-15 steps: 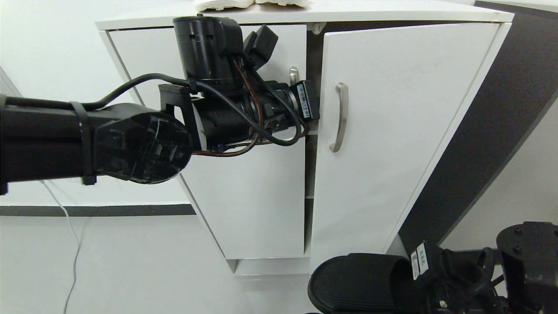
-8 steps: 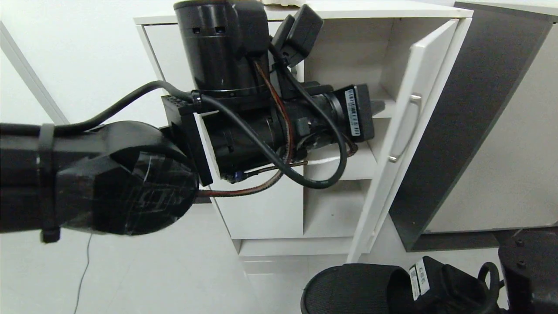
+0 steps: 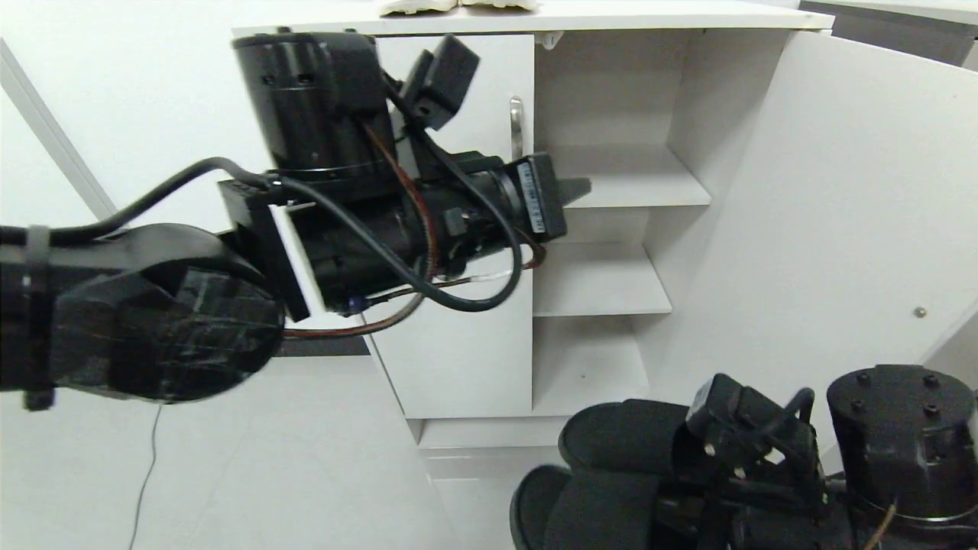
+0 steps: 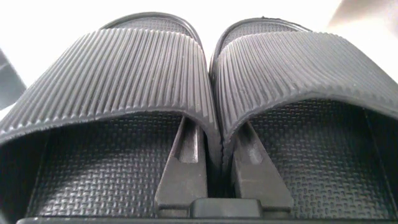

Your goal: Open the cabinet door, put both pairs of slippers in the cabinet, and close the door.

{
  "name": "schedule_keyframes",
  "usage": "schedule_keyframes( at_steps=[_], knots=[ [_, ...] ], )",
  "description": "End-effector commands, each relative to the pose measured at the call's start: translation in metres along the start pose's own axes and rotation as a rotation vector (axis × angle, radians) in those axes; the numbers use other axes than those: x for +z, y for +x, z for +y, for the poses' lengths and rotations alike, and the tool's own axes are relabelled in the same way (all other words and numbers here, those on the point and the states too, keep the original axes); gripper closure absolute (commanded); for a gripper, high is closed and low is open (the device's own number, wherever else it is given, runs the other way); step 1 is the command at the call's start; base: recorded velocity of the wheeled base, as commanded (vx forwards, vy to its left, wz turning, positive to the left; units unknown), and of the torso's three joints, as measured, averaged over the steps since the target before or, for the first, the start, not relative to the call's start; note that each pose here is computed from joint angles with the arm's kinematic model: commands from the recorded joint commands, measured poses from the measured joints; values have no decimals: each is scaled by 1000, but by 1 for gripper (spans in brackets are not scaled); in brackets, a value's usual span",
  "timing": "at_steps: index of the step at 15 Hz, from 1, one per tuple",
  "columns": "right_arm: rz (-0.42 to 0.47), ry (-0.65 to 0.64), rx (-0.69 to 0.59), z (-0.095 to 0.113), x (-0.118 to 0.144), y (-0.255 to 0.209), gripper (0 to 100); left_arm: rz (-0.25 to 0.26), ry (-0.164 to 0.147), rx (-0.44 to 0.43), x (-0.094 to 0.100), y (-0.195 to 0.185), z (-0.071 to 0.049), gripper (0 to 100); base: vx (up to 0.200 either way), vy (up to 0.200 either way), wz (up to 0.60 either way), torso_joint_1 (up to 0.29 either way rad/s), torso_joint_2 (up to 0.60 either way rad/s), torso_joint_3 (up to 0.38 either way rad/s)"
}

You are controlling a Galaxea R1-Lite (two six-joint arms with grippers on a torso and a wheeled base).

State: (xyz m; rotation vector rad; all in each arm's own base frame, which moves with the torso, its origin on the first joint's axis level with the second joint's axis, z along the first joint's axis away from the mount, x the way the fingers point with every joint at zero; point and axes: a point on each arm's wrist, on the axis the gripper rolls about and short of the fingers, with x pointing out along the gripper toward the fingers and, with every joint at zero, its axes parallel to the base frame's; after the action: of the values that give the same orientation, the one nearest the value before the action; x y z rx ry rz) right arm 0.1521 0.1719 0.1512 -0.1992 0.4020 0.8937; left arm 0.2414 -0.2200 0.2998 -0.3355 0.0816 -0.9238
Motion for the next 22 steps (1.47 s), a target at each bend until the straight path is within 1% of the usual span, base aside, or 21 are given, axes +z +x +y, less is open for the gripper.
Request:
schedule_keyframes(
  at_steps=[1, 2, 3, 5, 6, 7, 8, 9, 11, 12, 13, 14, 15, 16, 17, 18, 19, 20, 21, 22],
  knots=[
    [-17, 89, -135, -7, 10, 26, 100, -73, 24, 76, 21, -58, 2, 100, 0, 0, 0, 0, 0, 0],
    [-34, 137, -228, -10, 12, 38, 100, -99, 29, 119, 24, -83, -3, 100, 0, 0, 0, 0, 0, 0],
    [-48, 178, -316, -14, 12, 48, 100, -114, 42, 185, 25, -110, -6, 100, 0, 0, 0, 0, 0, 0],
    [-87, 229, -463, -26, 11, 70, 100, -114, 133, 370, 22, -167, -11, 100, 0, 0, 0, 0, 0, 0],
    [-111, 239, -533, -32, 12, 80, 100, -113, 162, 462, 16, -194, -12, 100, 0, 0, 0, 0, 0, 0],
    [-124, 245, -594, -37, 10, 90, 100, -114, 182, 566, 9, -220, -11, 100, 0, 0, 0, 0, 0, 0],
    [-135, 249, -642, -42, 8, 96, 100, -113, 212, 685, -2, -245, -10, 100, 0, 0, 0, 0, 0, 0],
    [-144, 249, -662, -44, 7, 100, 100, -146, 229, 792, -13, -267, -13, 100, 0, 0, 0, 0, 0, 0],
    [-148, 243, -665, -44, 6, 100, 100, -205, 234, 990, -42, -298, -16, 100, 0, 0, 0, 0, 0, 0],
    [-145, 241, -665, -44, 6, 100, 100, -226, 239, 1059, -62, -313, -18, 100, 0, 0, 0, 0, 0, 0],
    [-142, 241, -665, -44, 5, 100, 100, -231, 260, 1112, -85, -325, -19, 100, 0, 0, 0, 0, 0, 0],
    [-138, 240, -665, -44, 4, 101, 100, -219, 277, 1167, -105, -332, -18, 100, 0, 0, 0, 0, 0, 0],
    [-138, 240, -665, -44, 4, 101, 100, -221, 281, 1201, -116, -335, -17, 100, 0, 0, 0, 0, 0, 0],
    [-125, 239, -666, -44, 1, 104, 100, -260, 293, 1273, -146, -345, -19, 100, 0, 0, 0, 0, 0, 0],
    [-125, 239, -666, -44, 0, 105, 100, -277, 312, 1277, -160, -349, -19, 100, 0, 0, 0, 0, 0, 0],
    [-122, 238, -665, -44, -1, 106, 100, -279, 329, 1273, -171, -352, -19, 100, 0, 0, 0, 0, 0, 0],
    [-122, 237, -665, -43, -1, 106, 100, -263, 339, 1238, -180, -354, -19, 100, 0, 0, 0, 0, 0, 0],
    [-122, 236, -664, -43, -1, 106, 100, -240, 339, 1199, -187, -355, -17, 100, 0, 0, 0, 0, 0, 0],
    [-126, 235, -659, -41, 0, 106, 100, -232, 346, 1182, -191, -355, -16, 100, 0, 0, 0, 0, 0, 0],
    [-126, 233, -655, -39, 0, 105, 100, -202, 388, 1149, -198, -356, -14, 100, 0, 0, 0, 0, 0, 0]
  ],
)
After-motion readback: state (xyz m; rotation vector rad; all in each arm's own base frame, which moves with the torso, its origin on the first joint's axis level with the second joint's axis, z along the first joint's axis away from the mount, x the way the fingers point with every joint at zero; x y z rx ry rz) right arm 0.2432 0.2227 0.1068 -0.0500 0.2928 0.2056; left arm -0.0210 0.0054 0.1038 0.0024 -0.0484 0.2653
